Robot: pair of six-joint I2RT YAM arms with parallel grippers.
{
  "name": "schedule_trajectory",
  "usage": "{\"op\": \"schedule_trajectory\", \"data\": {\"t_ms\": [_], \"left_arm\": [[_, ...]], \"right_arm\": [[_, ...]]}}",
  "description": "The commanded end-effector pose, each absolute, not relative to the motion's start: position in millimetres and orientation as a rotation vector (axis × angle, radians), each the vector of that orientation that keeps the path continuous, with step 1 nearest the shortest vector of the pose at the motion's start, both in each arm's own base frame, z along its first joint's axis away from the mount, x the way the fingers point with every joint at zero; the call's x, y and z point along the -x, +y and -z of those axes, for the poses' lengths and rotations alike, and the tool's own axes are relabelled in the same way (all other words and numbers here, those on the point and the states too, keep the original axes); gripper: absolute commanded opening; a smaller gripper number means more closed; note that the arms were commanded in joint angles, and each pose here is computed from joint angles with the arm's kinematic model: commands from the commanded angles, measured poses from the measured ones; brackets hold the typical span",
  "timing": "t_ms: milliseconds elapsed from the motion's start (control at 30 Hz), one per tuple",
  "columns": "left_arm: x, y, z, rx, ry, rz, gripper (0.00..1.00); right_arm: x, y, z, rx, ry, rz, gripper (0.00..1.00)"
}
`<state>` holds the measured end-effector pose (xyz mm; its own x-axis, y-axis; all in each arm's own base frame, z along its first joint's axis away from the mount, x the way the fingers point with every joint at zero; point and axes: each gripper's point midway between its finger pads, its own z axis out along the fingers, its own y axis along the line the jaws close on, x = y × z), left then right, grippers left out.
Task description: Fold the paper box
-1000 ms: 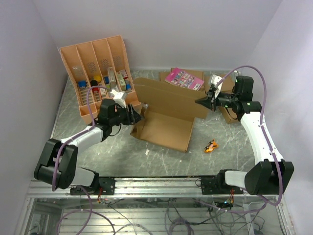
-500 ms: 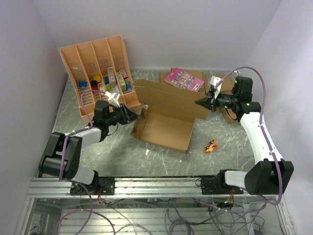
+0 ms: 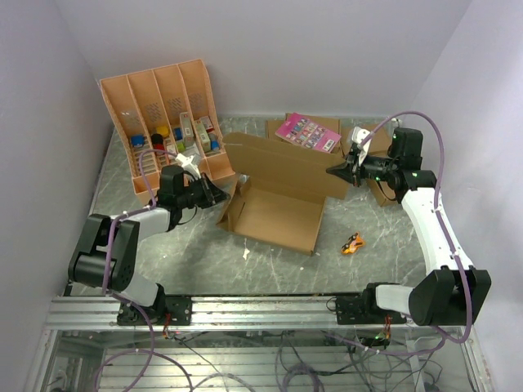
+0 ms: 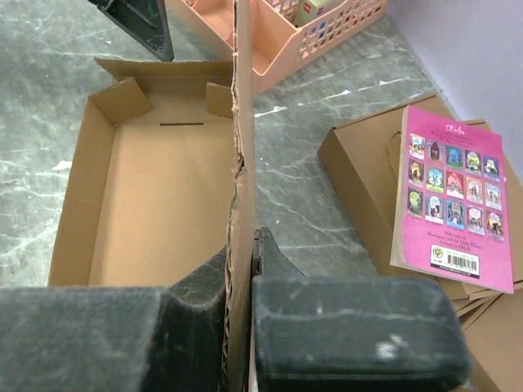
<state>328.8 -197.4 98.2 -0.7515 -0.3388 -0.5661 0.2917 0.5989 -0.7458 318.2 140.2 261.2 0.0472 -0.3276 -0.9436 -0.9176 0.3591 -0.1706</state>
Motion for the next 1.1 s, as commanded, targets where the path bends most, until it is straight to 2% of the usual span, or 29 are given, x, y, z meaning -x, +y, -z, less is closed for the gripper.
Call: {"op": "schedule_trajectory", "data": {"t_ms": [0, 333, 567, 867, 1067], "left_arm": [[-337.2, -185.3, -89.4, -0.020, 2.196, 0.996, 0.07], [-336.8, -184.1, -74.9, -0.032, 2.247, 0.944, 0.18], [-329.5, -198.6, -80.2, -0.035, 2.188, 1.093, 0.35], [-322.6, -215.7, -83.9, -0.039, 2.133, 1.282, 0.42], [-321.5, -218.8, -89.4, -0.042, 2.119, 1.320, 0.47]], "right_arm": [[-313.3, 142.9, -269.2, 1.192, 1.466, -0.654, 0.00], [-312.6, 142.8, -270.1, 1.194, 1.462, -0.652, 0.00], [-311.6, 142.9, -268.7, 1.199, 1.463, -0.653, 0.00], [-309.8, 143.1, -267.3, 1.204, 1.462, -0.656, 0.00], [-308.6, 143.6, -266.5, 1.204, 1.462, -0.663, 0.00]]}}
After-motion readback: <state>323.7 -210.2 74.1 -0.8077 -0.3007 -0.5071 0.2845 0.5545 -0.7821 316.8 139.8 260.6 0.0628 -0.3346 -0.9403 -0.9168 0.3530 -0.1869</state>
